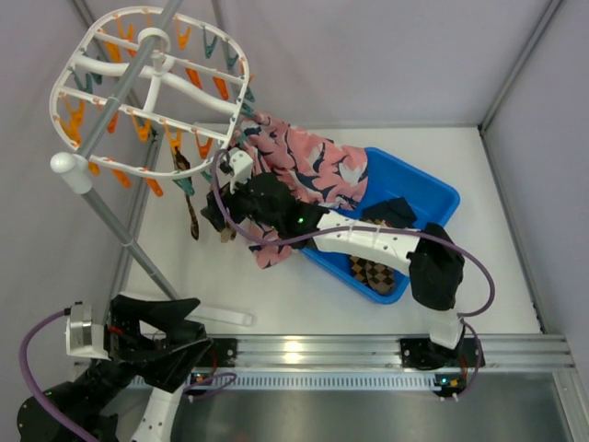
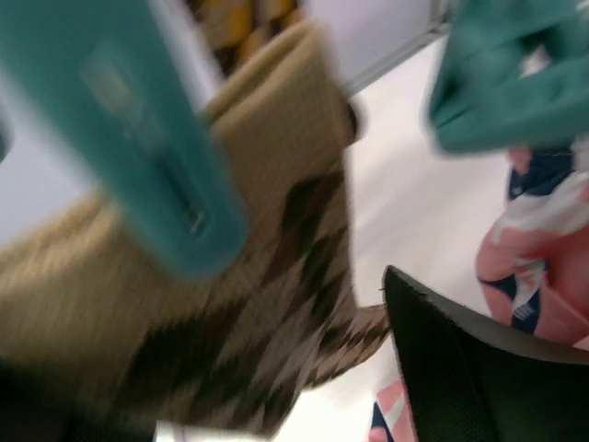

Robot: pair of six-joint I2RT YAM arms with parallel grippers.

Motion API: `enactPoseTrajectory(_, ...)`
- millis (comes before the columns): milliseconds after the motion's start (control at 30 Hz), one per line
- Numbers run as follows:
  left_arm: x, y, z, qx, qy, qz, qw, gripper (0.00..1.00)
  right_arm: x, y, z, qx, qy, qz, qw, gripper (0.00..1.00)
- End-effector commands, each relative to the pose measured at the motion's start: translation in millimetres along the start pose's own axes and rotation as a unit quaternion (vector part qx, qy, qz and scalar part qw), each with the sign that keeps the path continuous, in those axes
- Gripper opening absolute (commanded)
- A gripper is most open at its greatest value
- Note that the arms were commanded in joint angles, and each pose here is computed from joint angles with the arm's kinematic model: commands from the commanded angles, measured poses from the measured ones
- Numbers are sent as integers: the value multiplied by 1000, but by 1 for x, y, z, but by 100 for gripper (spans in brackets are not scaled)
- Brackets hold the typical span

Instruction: Remove the socks clipped to the hanger

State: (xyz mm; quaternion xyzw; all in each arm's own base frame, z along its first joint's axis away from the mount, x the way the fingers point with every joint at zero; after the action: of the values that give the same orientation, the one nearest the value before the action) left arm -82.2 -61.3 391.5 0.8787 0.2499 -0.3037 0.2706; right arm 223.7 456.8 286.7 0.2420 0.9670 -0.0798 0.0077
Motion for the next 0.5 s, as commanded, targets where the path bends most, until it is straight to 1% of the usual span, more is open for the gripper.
enactPoseTrajectory(0,-4,-2,1,-3,2,8,1000,98,-10,11,-20,-15,12,114,993,78)
enactPoseTrajectory(33,-4,-2,1,-3,3,8,1000,98,-11,11,-20,-16,14,121,992,50)
enactPoseTrajectory(67,-3,-1,2,-2,1,7,1000,98,-13,10,-19,-16,13,122,992,32)
enactPoseTrajectory(100,0,-1,2,0,0,3,1000,99,-12,7,-21,-17,13,115,993,8)
enactPoseTrajectory(133,1,0,2,-1,0,0,1000,98,-9,-2,-24,-19,17,105,994,4)
enactPoseTrajectory(200,9,3,3,3,-8,-13,1000,99,-2,-14,-30,-27,24,62,997,2)
enactPoseTrajectory(233,15,5,4,6,-13,-20,1000,98,0,-29,-36,-35,28,45,998,1)
enactPoseTrajectory(367,46,18,10,24,-39,-59,997,98,15,-69,-54,-64,39,-51,996,0)
enactPoseTrajectory(467,72,27,15,33,-55,-92,994,98,20,-97,-67,-70,47,-92,992,0)
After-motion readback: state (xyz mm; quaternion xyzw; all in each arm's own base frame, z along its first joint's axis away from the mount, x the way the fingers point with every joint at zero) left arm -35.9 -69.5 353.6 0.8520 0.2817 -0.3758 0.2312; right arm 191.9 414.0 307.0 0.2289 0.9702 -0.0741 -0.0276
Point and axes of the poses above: each gripper's point midway between its finger pads, its own y axis out along the fingers, its own x axis along the line the jaws close on, z = x × y, the point moved 9 cm from there along -y, back along the fingers, and after that the axes turned 15 degrees about -y, right-handed, at the moved point
